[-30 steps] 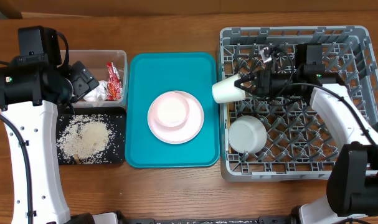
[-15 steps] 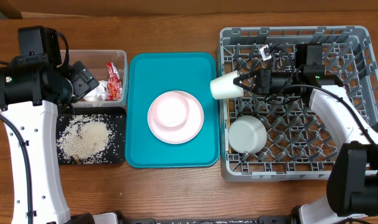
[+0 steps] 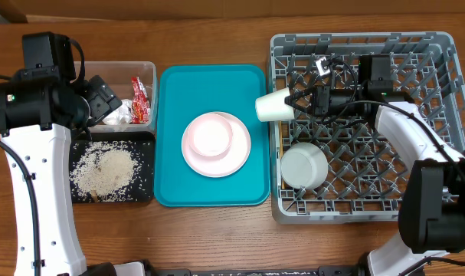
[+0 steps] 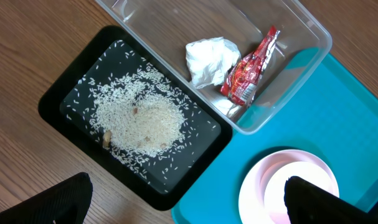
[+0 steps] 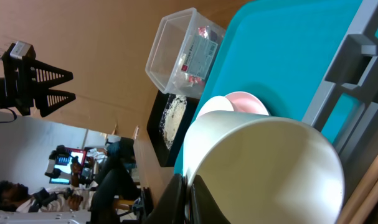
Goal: Sort waste into correct bins and load items into the dishwasher
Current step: 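Turn the cup upright, place it in the rack, open the gripper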
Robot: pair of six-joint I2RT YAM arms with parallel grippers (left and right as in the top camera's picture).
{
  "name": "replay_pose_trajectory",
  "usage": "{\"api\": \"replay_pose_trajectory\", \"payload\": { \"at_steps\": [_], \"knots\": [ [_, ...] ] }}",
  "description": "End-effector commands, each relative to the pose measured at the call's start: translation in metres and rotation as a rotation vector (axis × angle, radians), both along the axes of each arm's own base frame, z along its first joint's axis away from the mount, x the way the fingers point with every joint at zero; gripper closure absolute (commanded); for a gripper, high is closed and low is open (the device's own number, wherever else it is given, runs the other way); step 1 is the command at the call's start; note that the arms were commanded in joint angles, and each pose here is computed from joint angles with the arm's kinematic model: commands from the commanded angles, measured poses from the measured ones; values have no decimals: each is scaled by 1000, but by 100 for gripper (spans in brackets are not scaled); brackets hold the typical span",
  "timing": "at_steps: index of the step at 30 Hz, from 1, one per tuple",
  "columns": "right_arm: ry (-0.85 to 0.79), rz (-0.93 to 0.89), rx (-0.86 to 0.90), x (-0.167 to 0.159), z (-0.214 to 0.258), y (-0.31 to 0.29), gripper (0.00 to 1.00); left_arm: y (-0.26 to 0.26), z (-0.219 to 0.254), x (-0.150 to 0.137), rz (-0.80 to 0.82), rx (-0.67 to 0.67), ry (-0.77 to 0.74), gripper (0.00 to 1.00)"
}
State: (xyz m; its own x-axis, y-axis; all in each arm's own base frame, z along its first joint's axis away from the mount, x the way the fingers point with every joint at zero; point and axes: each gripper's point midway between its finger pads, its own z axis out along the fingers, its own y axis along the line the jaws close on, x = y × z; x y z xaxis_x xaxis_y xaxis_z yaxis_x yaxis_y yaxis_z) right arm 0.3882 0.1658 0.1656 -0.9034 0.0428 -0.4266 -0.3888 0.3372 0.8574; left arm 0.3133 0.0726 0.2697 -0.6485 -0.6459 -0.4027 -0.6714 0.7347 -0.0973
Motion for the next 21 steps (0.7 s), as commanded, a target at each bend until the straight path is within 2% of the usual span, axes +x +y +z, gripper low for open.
{"api": "replay_pose_trajectory", "payload": {
  "at_steps": [1, 5, 14, 21],
  "knots": [
    [22, -57, -65, 8, -18, -13, 96, 0, 0, 1, -11, 7, 2, 0],
    [58, -120, -154, 12, -34, -26, 96, 0, 0, 1, -11, 7, 2, 0],
    [49, -108, -211, 7, -44, -31, 96, 0, 0, 1, -11, 7, 2, 0],
    [117, -172, -352, 5, -68, -48, 94, 0, 0, 1, -11, 7, 2, 0]
  ]
}}
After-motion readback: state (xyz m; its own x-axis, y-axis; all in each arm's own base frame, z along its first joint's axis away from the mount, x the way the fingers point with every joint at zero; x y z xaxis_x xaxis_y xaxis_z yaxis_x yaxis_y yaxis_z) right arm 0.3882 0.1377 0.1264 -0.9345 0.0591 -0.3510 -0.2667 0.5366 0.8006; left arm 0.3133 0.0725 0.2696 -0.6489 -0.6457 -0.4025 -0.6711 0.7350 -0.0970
